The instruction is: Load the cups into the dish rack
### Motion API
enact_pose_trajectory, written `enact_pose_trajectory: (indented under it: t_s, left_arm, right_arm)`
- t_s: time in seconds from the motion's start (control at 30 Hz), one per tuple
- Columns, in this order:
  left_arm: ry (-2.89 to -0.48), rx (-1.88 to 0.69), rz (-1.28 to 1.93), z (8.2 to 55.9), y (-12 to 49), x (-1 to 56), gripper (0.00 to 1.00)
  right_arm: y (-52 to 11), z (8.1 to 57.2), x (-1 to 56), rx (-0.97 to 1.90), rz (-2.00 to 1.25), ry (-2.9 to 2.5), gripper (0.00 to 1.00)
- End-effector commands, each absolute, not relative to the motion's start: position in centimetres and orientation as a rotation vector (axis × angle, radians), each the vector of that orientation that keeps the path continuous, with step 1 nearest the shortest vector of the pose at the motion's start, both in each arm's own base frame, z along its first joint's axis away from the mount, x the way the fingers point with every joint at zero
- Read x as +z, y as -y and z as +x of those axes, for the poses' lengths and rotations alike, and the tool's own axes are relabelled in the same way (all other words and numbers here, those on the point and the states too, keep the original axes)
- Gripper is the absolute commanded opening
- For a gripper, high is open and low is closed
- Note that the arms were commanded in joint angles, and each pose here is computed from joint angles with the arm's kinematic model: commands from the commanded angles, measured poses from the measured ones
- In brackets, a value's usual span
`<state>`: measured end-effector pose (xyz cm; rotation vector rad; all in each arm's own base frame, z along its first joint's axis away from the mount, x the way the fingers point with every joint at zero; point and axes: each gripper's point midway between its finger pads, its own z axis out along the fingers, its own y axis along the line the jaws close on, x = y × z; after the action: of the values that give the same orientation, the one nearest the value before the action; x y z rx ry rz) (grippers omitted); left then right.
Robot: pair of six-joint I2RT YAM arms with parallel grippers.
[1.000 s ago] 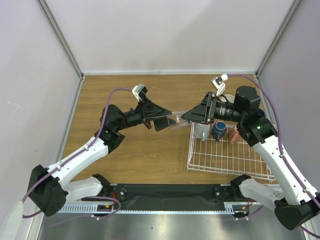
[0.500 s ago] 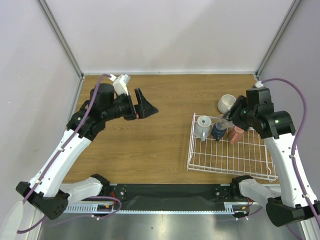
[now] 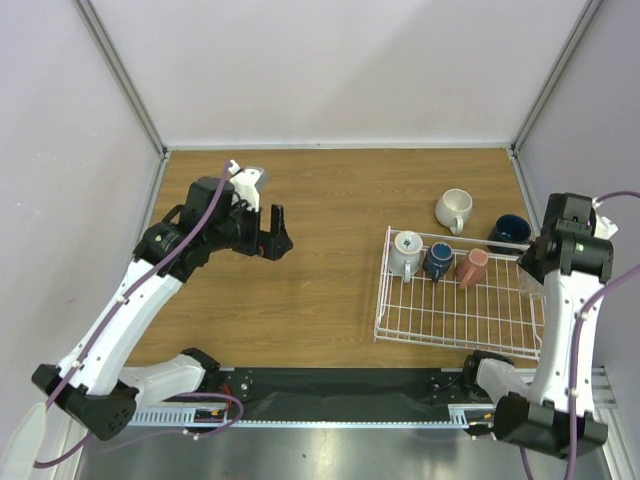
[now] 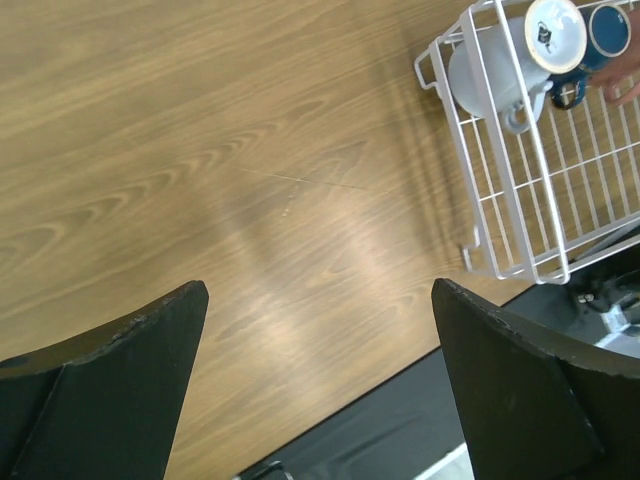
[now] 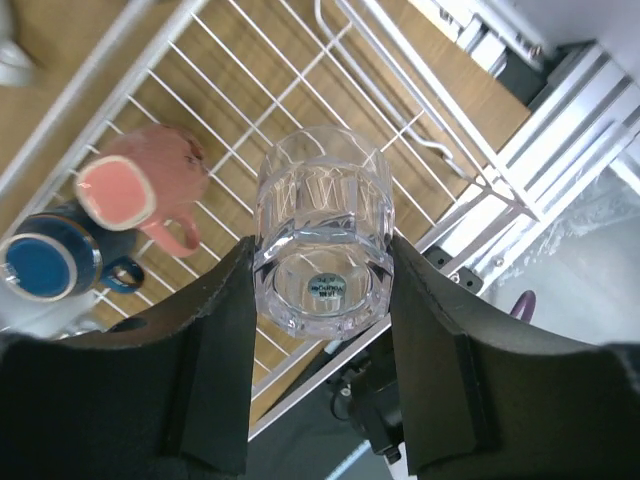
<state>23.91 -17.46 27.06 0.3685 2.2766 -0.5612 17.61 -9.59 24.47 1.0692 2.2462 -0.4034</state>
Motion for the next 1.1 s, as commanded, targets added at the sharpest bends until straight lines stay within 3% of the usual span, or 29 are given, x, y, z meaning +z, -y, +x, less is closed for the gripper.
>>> enact_pose_trajectory:
  t_s: [0.0, 0.33, 0.9, 1.07]
  left_arm:
    - [-2.187, -0.49, 0.444, 23.6, 16.1, 28.2, 1.0]
    - [-2.181, -0.39, 0.501, 25.0, 15.7, 28.1, 1.0]
    - [-2.216, -0.392, 0.515, 26.9, 16.7, 27.7, 1.0]
    - [-2.229, -0.39, 0.509, 26.4, 16.3, 27.3, 1.0]
  right_arm:
    - [9.9, 20.2, 22.6, -0.336, 1.031, -2.323, 0.0]
    - [12.5, 25.7, 18.0, -0.289, 1.166, -2.322, 0.0]
    - [11.9, 27.8, 12.6, -0.243, 1.21, -2.408, 0.0]
    - [11.9, 27.6, 12.0, -0.258, 1.219, -2.432, 0.14]
